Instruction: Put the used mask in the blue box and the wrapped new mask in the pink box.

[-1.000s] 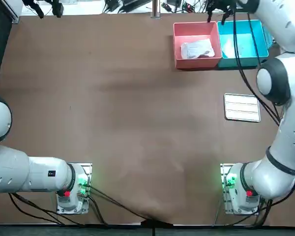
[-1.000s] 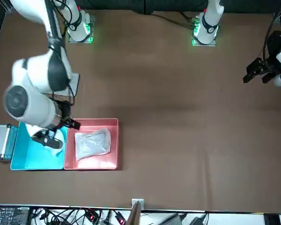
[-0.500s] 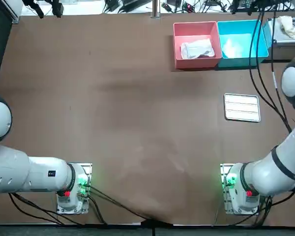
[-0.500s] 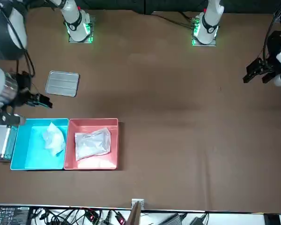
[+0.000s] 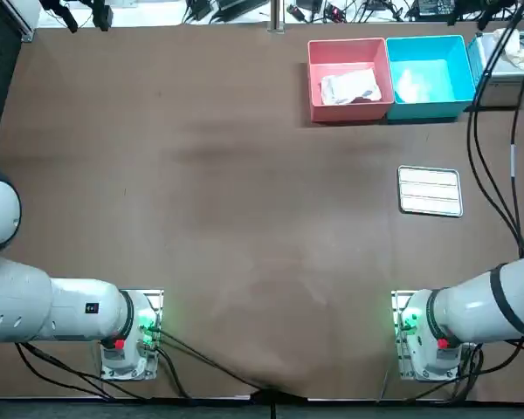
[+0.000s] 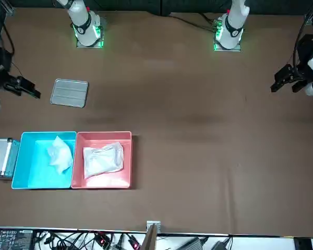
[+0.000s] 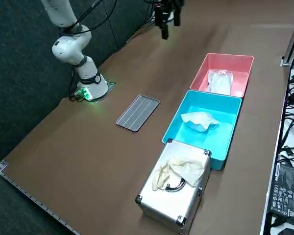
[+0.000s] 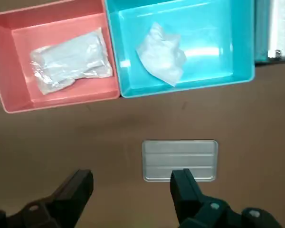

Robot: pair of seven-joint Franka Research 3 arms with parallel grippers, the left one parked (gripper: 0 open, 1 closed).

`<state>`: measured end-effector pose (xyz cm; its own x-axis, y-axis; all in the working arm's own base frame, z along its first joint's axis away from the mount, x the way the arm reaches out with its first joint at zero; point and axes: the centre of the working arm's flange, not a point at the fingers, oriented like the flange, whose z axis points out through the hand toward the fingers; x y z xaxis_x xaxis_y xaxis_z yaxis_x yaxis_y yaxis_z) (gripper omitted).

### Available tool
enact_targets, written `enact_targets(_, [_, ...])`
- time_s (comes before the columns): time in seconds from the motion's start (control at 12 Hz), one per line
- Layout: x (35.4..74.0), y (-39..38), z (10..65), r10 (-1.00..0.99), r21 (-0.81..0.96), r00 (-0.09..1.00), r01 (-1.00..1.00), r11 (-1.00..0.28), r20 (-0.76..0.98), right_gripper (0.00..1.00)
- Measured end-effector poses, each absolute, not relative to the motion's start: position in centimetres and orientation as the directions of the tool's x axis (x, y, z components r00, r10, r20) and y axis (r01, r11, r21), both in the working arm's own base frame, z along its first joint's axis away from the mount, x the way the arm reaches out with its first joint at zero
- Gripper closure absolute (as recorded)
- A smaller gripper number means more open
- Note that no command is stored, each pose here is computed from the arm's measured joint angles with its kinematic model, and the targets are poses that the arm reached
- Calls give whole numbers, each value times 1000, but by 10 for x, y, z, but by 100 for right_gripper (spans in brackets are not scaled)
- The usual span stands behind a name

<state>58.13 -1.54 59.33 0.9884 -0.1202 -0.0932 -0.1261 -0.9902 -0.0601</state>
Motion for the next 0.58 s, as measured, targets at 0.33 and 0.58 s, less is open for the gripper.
enact_targets(0.33, [555, -34, 600, -104, -30, 990, -107, -994, -92, 0])
enact_targets(0.58, [538, -17, 600, -69, -20, 993, -71, -997, -100, 0])
